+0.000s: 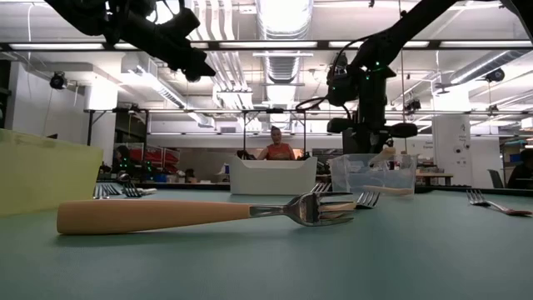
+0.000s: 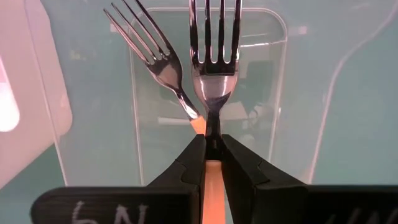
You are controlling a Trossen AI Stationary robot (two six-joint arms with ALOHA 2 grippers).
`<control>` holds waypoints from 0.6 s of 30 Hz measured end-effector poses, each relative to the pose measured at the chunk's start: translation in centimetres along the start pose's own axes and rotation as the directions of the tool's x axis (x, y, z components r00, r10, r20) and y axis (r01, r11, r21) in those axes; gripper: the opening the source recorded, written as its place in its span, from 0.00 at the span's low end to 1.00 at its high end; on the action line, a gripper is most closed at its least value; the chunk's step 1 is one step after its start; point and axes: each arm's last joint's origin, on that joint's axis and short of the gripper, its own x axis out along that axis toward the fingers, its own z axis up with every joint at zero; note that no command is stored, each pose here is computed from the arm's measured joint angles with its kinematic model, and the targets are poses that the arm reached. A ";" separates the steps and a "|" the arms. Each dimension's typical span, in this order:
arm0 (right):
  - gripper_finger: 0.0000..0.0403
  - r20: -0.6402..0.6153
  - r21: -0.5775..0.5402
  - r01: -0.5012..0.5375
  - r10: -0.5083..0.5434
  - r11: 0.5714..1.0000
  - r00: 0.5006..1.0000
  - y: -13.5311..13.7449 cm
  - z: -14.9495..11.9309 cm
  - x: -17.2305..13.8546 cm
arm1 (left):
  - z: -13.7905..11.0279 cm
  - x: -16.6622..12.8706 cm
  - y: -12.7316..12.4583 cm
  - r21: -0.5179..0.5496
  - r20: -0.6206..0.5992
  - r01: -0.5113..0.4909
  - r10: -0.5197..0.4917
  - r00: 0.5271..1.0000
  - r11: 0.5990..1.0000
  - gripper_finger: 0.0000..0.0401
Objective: Sort silverware by color (type)
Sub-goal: Put the light orange fork into the transparent bin
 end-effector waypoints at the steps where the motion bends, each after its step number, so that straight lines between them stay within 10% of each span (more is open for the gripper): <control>1: 0.07 -0.002 -0.004 0.000 0.000 1.000 1.000 0.0 0.0 -0.1 | 0.0 0.0 0.0 0.000 0.000 0.000 0.000 1.000 1.000 0.25; 18: 0.07 -0.073 -0.164 -0.058 0.047 0.985 0.996 0.1 -0.3 -0.2 | 0.0 0.0 0.0 0.004 0.000 0.000 0.000 1.000 1.000 0.25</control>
